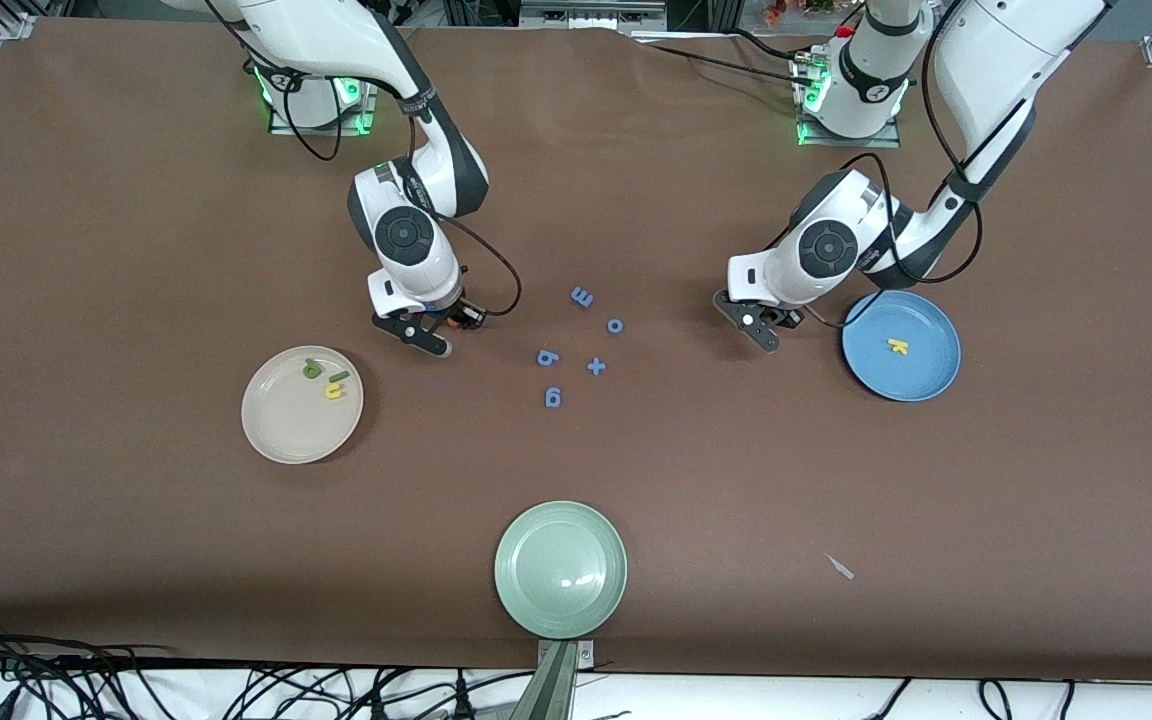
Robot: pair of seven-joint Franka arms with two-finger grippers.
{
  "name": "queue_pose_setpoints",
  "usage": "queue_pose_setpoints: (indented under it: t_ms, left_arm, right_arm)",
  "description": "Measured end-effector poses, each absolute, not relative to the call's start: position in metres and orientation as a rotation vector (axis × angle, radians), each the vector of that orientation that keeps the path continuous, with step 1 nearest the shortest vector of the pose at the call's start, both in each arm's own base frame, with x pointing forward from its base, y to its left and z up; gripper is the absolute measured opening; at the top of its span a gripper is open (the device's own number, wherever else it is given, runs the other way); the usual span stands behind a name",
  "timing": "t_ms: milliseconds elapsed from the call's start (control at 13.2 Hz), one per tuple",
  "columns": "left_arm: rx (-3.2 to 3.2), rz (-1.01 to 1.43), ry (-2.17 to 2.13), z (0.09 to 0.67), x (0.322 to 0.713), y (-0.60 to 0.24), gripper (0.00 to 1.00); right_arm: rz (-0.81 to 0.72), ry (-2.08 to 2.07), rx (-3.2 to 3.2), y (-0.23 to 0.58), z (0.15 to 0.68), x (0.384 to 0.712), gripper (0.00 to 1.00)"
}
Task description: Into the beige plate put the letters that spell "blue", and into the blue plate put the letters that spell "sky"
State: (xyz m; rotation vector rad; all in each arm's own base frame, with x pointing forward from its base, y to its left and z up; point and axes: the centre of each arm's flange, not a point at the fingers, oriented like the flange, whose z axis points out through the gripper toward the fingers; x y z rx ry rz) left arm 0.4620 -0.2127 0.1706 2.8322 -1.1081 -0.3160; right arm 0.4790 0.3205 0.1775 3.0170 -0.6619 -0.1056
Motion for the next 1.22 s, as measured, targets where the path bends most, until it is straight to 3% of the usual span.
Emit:
queue_pose_setpoints:
  t_ms: [76,456,608,987,1215]
  left_arm:
    - [2.832,-0.316,-1.108,0.171,0.462,-0.213,0.39]
    - [2.833,-0.316,-1.106,0.171,0.462,-0.212,0.37]
    - [2.834,-0.315,-1.103,0.171,0.463,-0.211,0.26]
    - [2.839,-0.315,-1.092,0.172,0.465,-0.207,0.17]
    - [2.854,-0.291,-1.062,0.177,0.475,-0.196,0.12]
  right_arm:
    - [-0.102,-0.662,3.019,0.321,0.178,0.479,0.31]
    - [-0.100,-0.658,3.022,0.321,0.179,0.480,0.29]
    - [-0.099,-0.645,3.029,0.322,0.188,0.485,0.29]
    - [-0.244,-0.446,2.983,0.252,0.258,0.548,0.29]
    - [-0.225,-0.268,2.998,0.178,0.264,0.580,0.29]
